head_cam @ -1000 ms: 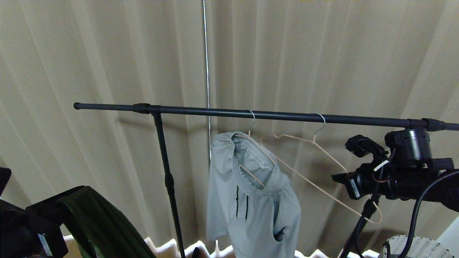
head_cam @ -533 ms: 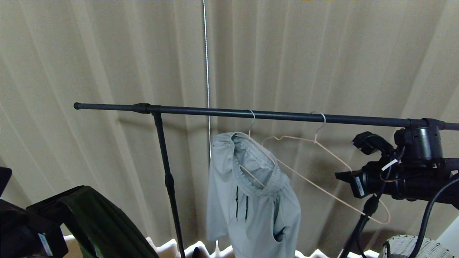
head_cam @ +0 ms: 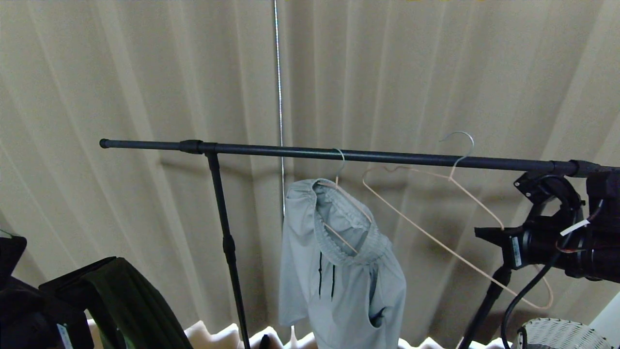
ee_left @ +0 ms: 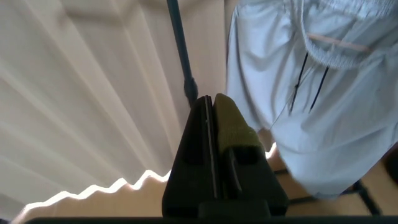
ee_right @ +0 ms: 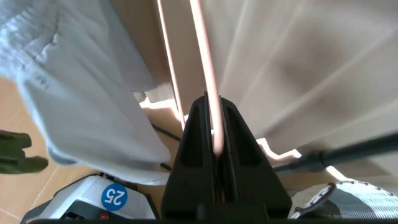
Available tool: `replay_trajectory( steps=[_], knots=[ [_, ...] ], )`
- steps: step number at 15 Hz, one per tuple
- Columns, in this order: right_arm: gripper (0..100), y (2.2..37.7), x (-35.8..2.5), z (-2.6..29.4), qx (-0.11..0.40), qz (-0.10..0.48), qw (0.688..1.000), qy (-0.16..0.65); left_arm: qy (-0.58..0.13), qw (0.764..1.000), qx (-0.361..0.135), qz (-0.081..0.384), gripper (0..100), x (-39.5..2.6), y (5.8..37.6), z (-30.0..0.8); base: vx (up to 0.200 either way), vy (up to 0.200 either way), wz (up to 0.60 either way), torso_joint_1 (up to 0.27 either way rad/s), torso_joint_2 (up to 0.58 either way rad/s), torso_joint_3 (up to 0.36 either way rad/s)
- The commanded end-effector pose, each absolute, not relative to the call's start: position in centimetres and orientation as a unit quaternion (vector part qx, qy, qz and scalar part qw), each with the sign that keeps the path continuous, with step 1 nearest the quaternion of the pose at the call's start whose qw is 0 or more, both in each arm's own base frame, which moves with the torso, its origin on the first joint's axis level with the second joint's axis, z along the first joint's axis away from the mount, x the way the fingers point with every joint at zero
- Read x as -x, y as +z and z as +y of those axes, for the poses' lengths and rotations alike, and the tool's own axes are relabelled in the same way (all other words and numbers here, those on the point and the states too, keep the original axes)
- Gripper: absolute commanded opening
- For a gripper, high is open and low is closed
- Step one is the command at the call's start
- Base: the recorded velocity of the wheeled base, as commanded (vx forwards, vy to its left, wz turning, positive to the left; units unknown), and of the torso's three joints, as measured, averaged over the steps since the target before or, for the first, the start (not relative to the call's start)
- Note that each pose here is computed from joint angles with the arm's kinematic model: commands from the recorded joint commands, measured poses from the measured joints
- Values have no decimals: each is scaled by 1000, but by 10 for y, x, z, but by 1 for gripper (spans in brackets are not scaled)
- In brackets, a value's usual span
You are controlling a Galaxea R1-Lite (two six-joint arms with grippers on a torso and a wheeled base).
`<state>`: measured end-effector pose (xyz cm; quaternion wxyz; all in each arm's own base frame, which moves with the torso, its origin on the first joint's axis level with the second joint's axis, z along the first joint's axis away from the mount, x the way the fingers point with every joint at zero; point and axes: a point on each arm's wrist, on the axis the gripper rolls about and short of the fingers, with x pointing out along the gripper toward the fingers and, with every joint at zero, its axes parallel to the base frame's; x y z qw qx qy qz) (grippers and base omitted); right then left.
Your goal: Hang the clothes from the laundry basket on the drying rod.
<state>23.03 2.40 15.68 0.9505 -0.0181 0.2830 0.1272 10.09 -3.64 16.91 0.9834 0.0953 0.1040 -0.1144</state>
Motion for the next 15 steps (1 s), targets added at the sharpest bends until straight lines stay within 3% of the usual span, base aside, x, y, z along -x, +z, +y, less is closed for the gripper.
replay_trajectory(
  steps=[1, 8, 15],
  knots=[
    [0, 164, -208, 20, 18, 263, 957, 122, -114, 983, -100, 107, 0, -100, 167, -36, 0, 0, 0, 0, 0, 0],
    [0, 165, -164, 15, 22, 239, 964, 116, -112, 984, -95, 96, 0, -96, 169, -34, 0, 0, 0, 0, 0, 0],
    [0, 162, -158, 14, 23, 243, 963, 115, -110, 987, -89, 80, 0, -93, 174, -33, -29, 0, 0, 0, 0, 0]
  ],
)
